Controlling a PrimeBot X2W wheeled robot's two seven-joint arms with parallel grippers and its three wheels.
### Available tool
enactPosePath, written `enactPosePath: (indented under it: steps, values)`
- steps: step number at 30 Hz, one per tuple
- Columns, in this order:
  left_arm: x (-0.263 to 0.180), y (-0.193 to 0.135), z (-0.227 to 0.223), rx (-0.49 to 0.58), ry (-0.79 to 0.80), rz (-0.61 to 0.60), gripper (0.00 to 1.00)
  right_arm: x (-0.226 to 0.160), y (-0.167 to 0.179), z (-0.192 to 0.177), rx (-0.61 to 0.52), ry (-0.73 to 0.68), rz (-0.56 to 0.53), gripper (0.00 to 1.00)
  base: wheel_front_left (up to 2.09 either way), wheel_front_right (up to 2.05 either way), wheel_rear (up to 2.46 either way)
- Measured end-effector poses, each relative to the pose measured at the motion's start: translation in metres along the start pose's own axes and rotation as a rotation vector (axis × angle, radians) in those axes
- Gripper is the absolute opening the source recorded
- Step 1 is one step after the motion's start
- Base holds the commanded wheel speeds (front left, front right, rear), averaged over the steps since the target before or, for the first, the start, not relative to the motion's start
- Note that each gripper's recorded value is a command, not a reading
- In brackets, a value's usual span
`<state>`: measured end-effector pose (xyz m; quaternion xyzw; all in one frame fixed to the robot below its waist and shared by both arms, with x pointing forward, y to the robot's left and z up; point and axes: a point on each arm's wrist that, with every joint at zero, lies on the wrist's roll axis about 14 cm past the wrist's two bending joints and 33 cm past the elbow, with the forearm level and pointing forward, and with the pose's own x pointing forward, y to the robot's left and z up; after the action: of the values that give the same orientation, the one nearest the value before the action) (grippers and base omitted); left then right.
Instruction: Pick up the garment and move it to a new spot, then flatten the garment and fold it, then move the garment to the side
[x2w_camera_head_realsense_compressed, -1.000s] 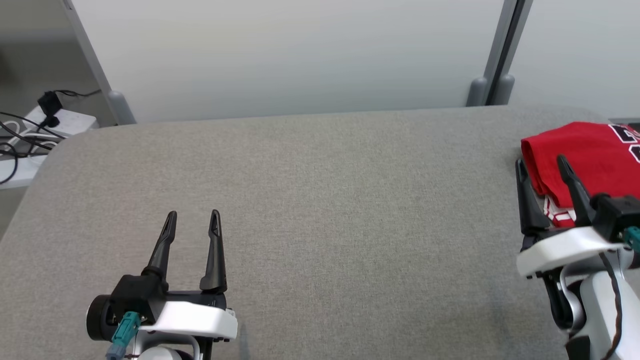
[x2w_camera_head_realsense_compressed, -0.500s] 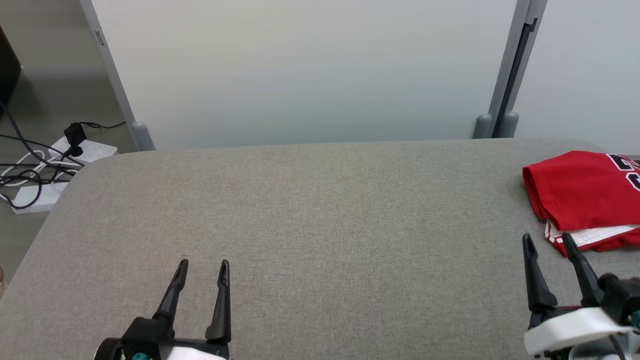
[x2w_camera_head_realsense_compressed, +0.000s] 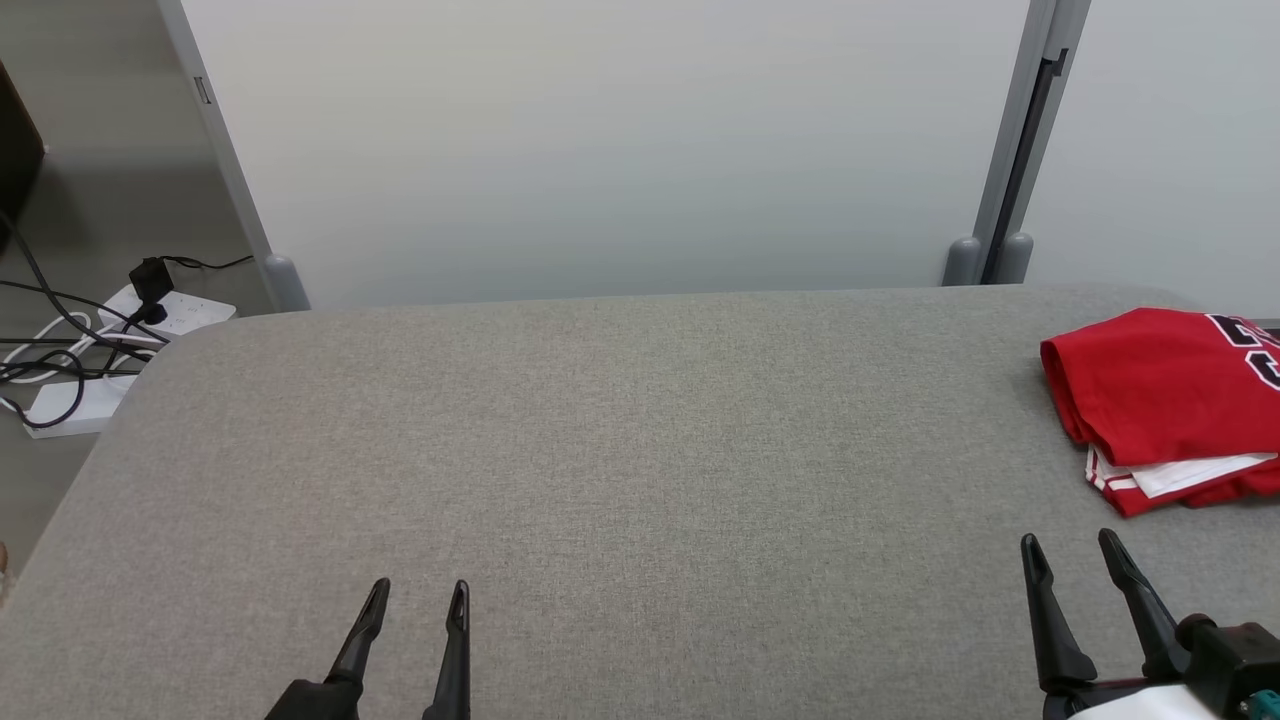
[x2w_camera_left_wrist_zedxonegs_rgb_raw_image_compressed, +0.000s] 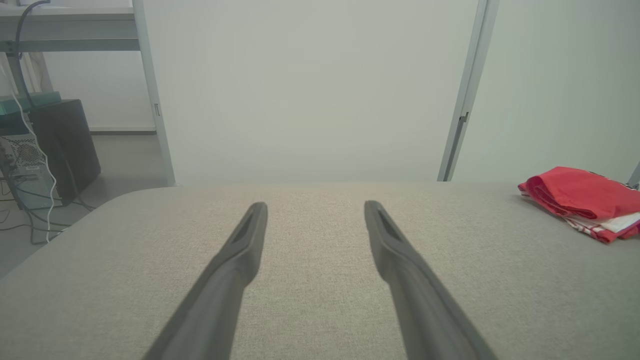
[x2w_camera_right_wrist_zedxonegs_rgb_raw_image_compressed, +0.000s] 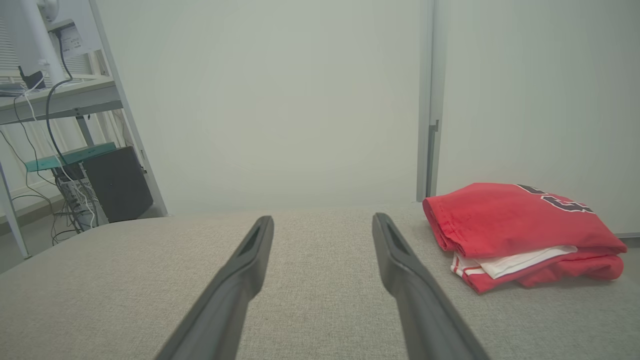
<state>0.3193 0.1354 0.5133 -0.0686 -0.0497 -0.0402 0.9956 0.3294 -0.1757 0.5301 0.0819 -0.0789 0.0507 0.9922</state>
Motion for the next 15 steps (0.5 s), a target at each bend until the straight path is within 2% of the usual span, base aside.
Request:
enactPosePath:
  steps: [5,6,12,15]
  values:
    - [0.000,-0.001,-0.004,0.000,0.013,-0.003,1.00,0.000,-0.003,0.001,0.001,-0.002,-0.008,1.00,0.00,0.00,0.00]
    - [0.000,-0.001,-0.004,0.000,0.014,-0.004,0.00,0.000,-0.004,0.001,0.001,-0.002,-0.009,0.00,0.00,0.00,0.00]
    - [-0.018,0.002,-0.040,-0.002,0.132,0.012,0.00,-0.017,-0.002,-0.035,0.034,0.111,-0.031,0.00,0.00,0.00,0.00]
    - [-0.020,0.005,-0.045,-0.029,0.156,0.025,0.00,-0.019,-0.003,-0.041,0.067,0.131,-0.045,0.00,0.00,0.00,0.00]
